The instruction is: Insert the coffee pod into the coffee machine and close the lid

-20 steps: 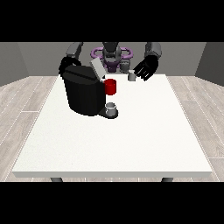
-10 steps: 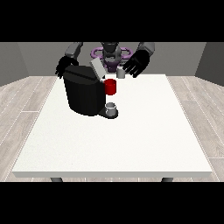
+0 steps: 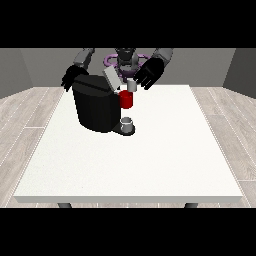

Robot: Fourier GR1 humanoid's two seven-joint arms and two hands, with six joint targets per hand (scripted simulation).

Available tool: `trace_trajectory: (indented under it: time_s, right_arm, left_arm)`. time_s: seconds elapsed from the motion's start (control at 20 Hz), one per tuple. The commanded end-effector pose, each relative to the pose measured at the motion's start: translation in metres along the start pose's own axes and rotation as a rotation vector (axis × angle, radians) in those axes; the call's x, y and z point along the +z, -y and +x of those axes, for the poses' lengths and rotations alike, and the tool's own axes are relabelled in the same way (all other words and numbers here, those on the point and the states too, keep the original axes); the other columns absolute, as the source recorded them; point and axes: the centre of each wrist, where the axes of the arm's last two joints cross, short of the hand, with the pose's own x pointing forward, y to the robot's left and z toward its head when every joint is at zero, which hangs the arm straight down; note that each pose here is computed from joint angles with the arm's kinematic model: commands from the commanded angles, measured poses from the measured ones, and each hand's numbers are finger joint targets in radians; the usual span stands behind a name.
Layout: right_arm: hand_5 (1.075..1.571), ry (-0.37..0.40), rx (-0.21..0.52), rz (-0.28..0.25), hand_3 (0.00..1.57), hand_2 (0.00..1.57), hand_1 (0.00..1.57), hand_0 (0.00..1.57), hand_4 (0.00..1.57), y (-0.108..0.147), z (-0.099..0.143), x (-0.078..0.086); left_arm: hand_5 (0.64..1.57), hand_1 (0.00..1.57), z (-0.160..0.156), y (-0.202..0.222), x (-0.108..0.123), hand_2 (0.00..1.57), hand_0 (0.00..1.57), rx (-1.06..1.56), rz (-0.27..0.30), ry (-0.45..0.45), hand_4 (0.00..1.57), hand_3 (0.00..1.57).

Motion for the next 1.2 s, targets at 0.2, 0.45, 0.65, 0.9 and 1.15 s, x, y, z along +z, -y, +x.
trace_trajectory:
  time_s: [0.2, 0.45, 0.65, 0.9, 1.15]
  right_arm:
    - [1.571, -0.007, -0.003, -0.004, 0.0, 0.0, 0.0, 0.0, 0.54, 0.018, 0.009, -0.009]
    - [1.571, -0.005, -0.006, 0.009, 0.0, 0.0, 0.0, 0.0, 0.51, 0.014, 0.006, 0.001]
    - [1.571, 0.016, -0.015, -0.001, 0.0, 0.0, 0.0, 0.0, 0.51, 0.02, 0.005, -0.007]
    - [1.571, 0.023, -0.017, -0.03, 0.0, 0.0, 0.0, 0.0, 0.5, 0.018, 0.002, -0.006]
    - [1.571, 0.043, -0.033, -0.037, 0.0, 0.0, 0.0, 0.0, 0.45, 0.013, 0.006, -0.001]
  left_arm:
    - [1.571, 1.28, 0.005, -0.011, -0.004, 1.31, 1.28, 0.01, -0.025, -0.005, 0.5, 1.22]
    - [1.571, 1.23, -0.006, 0.011, 0.0, 1.28, 1.23, 0.0, -0.04, -0.003, 0.51, 1.21]
    - [1.571, 1.18, 0.02, 0.017, -0.01, 1.25, 1.18, -0.002, -0.024, 0.026, 0.5, 1.18]
    - [1.571, 1.2, 0.02, 0.014, -0.011, 1.27, 1.2, -0.004, -0.043, 0.034, 0.5, 1.2]
    - [1.571, 1.16, 0.005, 0.012, -0.006, 1.24, 1.16, -0.019, -0.009, 0.003, 0.49, 1.18]
